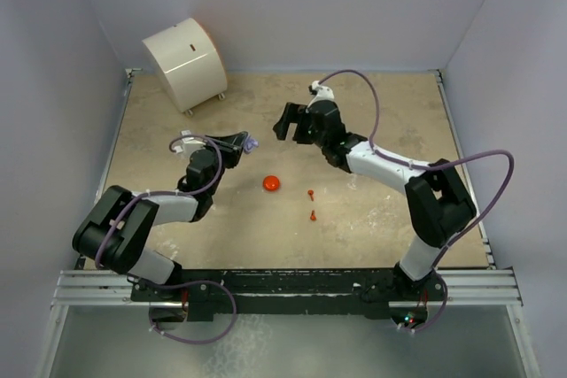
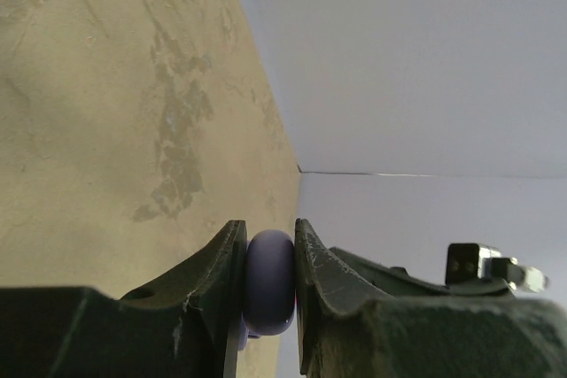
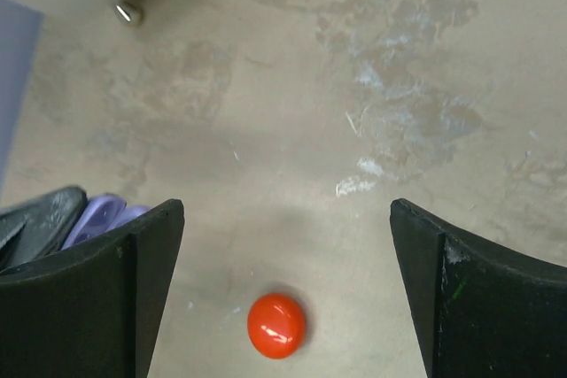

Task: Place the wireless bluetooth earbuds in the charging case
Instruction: Place the earbud in the charging case.

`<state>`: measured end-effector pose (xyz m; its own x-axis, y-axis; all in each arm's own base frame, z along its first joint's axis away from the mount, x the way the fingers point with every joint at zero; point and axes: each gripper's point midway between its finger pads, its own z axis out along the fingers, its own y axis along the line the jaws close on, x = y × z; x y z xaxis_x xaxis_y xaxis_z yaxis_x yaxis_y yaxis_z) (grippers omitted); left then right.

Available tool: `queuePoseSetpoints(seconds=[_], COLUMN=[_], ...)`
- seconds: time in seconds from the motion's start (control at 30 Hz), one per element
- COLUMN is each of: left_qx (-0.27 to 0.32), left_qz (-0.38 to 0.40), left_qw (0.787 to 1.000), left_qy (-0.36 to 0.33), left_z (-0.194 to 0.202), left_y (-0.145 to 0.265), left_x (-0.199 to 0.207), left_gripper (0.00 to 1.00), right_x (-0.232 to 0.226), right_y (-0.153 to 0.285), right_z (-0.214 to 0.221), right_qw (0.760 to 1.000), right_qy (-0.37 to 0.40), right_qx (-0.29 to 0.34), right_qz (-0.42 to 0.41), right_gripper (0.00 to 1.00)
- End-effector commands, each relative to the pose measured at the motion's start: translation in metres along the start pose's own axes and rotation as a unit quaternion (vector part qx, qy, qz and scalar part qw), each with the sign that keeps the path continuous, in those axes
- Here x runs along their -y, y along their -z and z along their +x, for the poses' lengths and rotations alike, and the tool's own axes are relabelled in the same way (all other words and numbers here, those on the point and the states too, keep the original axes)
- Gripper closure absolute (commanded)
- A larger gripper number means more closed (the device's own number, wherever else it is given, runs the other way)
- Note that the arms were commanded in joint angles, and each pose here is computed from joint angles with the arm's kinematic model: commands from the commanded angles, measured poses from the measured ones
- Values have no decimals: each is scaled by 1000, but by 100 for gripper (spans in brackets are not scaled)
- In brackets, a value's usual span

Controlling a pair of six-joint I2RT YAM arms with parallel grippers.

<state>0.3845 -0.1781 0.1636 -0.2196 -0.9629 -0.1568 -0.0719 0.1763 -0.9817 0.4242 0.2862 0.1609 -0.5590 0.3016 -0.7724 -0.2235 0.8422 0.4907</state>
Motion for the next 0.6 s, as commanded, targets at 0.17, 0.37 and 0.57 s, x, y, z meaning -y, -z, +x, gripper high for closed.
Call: queuePoseSetpoints(seconds=[0.17, 0.37, 0.57], left_qx=[11, 12, 4], left_qz=[24, 26, 27], left_qw=[1000, 1000, 1000], left_qy=[12, 7, 4], left_z=[5, 8, 16], left_y=[-12, -16, -24], left_x=[13, 14, 15], left_gripper=[100, 100, 100], right_x=[12, 6, -12], right_y=[30, 34, 31], right_z=[9, 31, 54], right_qw=[991, 987, 986], right_qy=[88, 122, 140], right_qx=[40, 27, 12], right_qz=[88, 105, 92], right_gripper=[0, 0, 0])
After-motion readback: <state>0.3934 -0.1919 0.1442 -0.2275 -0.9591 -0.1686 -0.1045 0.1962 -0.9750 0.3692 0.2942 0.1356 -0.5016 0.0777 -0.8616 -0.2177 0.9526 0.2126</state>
